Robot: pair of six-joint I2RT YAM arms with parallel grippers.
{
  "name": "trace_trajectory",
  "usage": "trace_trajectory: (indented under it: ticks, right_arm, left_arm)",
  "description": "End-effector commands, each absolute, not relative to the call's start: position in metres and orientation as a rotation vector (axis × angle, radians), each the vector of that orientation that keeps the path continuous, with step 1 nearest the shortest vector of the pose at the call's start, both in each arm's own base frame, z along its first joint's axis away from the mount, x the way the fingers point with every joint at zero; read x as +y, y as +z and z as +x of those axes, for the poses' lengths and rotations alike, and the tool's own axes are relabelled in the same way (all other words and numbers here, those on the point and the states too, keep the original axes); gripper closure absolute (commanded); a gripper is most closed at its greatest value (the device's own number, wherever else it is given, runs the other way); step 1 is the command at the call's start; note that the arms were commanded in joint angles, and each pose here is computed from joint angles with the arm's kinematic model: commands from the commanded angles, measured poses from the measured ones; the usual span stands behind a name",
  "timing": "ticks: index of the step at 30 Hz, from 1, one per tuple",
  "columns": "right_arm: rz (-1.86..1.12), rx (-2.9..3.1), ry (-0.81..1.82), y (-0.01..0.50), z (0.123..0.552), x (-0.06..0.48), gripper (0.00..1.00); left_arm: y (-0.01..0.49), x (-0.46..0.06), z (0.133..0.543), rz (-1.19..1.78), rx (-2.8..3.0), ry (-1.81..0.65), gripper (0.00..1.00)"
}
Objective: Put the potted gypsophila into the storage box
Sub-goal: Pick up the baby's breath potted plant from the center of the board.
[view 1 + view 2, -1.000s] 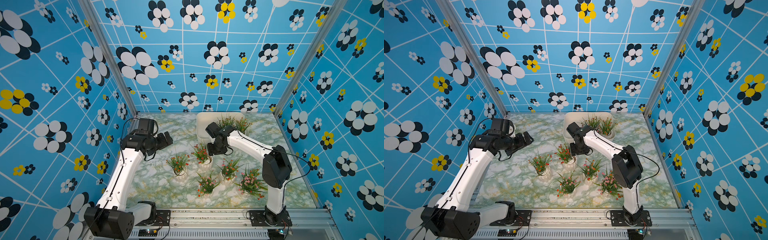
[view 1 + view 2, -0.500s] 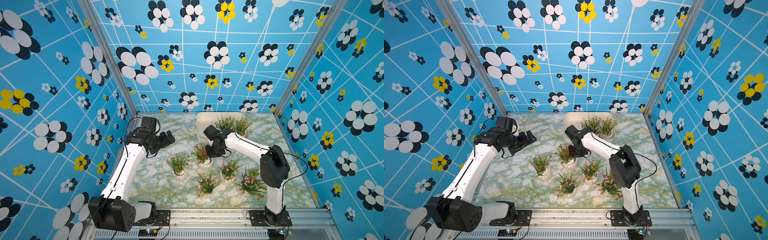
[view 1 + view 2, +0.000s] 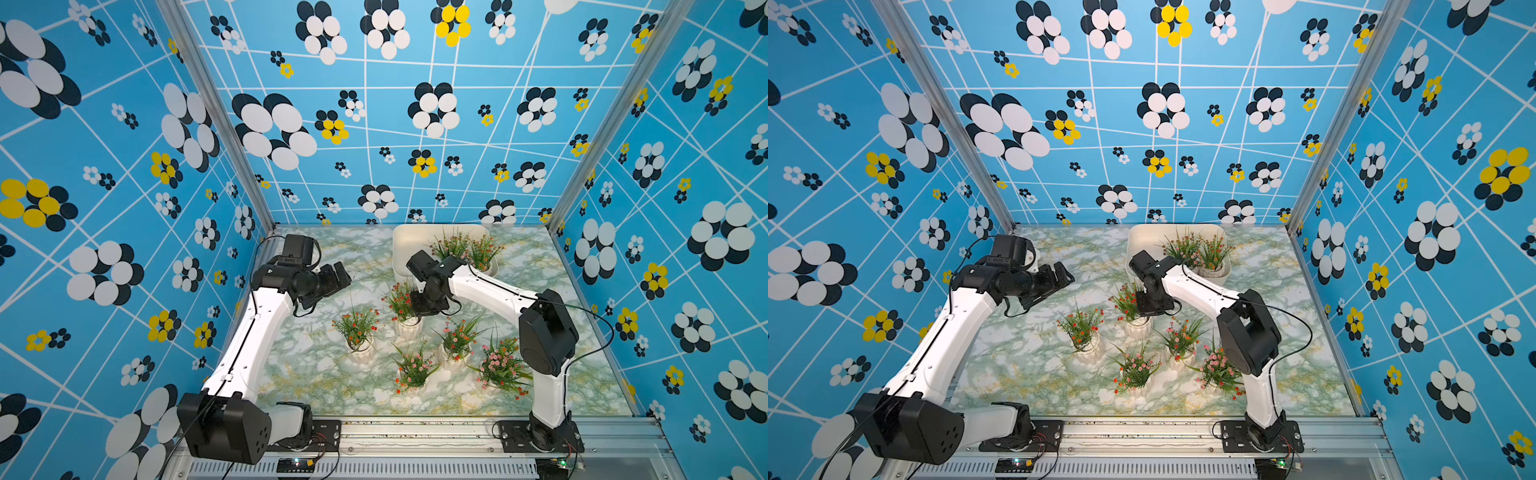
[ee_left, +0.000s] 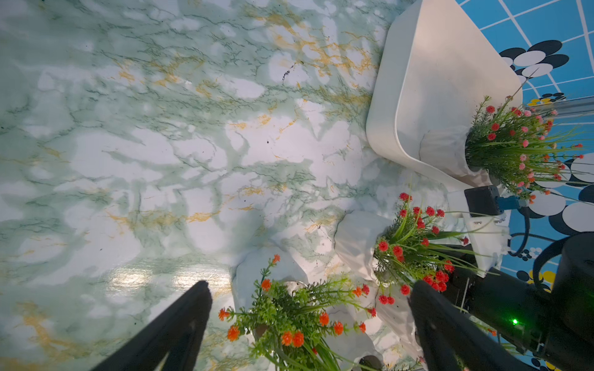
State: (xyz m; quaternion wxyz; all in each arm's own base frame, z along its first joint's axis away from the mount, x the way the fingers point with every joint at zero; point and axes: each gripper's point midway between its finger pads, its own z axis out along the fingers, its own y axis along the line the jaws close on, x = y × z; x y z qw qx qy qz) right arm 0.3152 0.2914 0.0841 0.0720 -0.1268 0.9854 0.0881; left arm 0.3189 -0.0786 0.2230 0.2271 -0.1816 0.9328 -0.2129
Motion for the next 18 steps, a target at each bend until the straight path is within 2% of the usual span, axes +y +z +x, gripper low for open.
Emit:
trace_trajectory:
  ticks: [1,10,18]
  right_arm:
    - [-0.402,2.948,0.236,0.096,0.316,0.288,1.00]
    - [-0.470,2.882,0.245,0.165,0.345,0.280,1.00]
    - [-0.344,2.776,0.258,0.227,0.401,0.258,1.00]
  left_arm:
    - [0.224,-0.079,0.316,-0.513,2.563,-0.608,0.01]
    - [0.226,-0.079,0.315,-0.507,2.562,-0.606,0.01]
    - [0.227,-0.079,0.316,-0.505,2.561,-0.607,0.00]
